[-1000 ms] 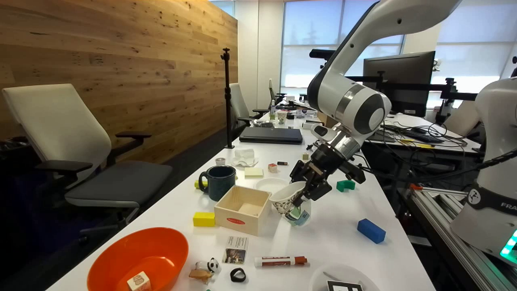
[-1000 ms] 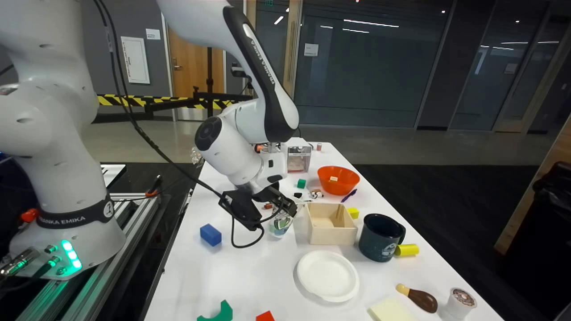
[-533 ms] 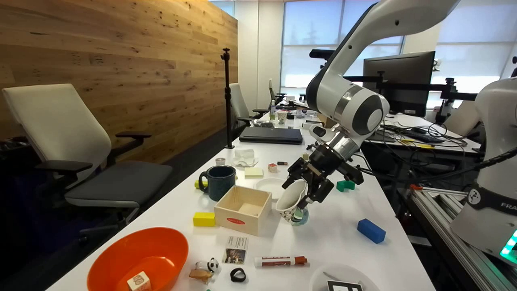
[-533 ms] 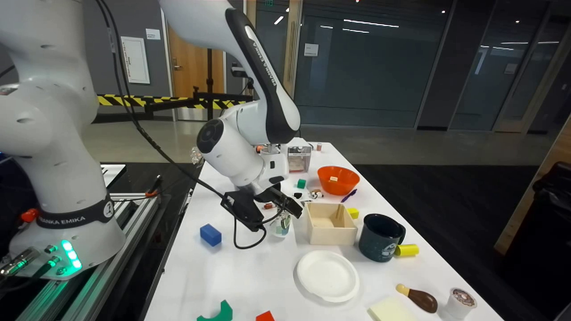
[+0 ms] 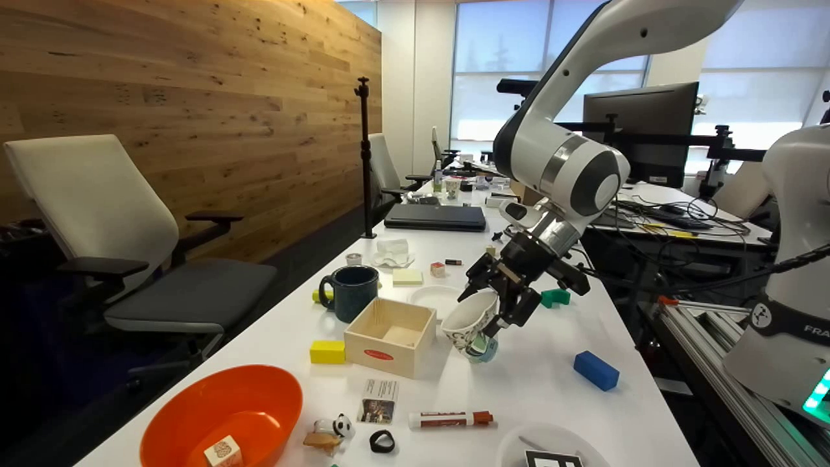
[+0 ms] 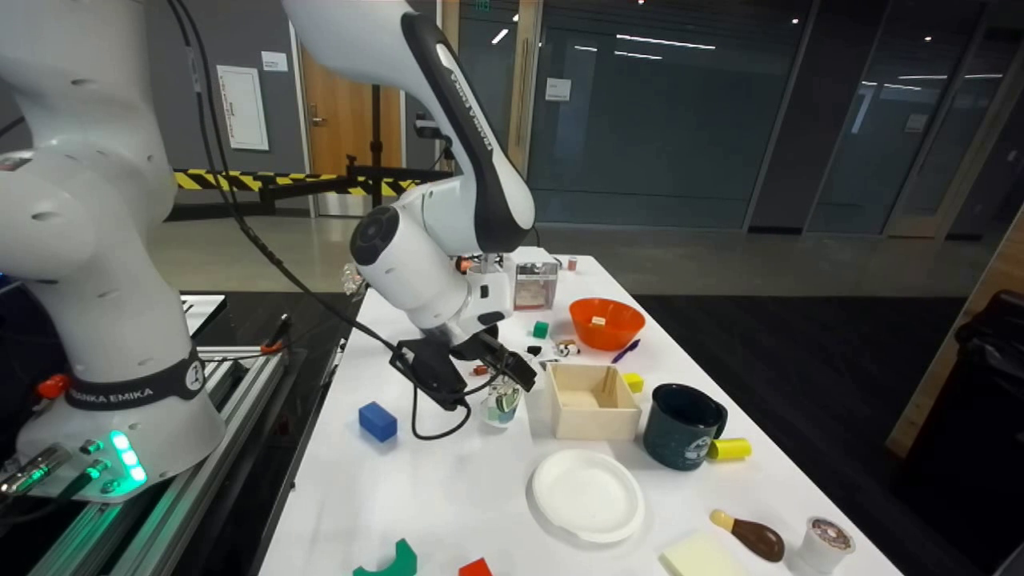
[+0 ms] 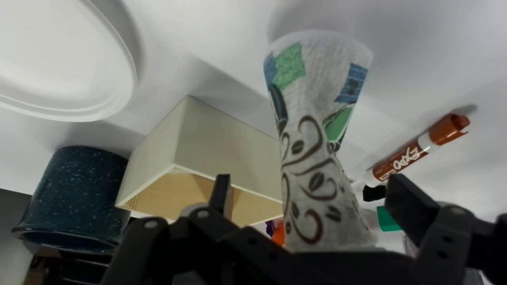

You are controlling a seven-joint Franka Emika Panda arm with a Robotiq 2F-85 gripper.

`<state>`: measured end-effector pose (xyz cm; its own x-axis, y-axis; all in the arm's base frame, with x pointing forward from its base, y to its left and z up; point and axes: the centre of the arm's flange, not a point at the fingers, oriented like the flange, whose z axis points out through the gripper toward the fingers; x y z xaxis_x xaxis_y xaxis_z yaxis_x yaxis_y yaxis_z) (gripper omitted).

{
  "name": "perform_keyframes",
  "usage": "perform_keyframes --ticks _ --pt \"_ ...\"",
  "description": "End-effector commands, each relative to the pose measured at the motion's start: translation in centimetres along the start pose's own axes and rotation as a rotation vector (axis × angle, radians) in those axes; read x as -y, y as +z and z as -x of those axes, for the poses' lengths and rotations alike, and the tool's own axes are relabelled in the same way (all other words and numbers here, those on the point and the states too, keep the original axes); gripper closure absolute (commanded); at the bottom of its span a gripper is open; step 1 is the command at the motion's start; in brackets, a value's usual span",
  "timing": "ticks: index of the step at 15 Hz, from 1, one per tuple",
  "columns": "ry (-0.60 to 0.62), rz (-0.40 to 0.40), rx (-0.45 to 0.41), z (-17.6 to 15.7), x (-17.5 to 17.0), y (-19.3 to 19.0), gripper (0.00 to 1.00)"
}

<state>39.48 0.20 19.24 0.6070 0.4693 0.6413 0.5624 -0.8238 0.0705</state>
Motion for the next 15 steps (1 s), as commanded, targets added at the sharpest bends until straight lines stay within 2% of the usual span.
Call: perform_keyframes --ticks 1,4,9,15 --pt "0.027 0.035 0.079 -0.9 0.6 -3.2 0.00" --pt "0.043 0.066 0.127 -1.8 0.8 -4.7 0.00" --pt "0.057 0.063 0.189 -3.1 2.5 -5.8 0.00" --pt "-0.038 0.102 0.246 -5.2 4.6 -7.3 0.00"
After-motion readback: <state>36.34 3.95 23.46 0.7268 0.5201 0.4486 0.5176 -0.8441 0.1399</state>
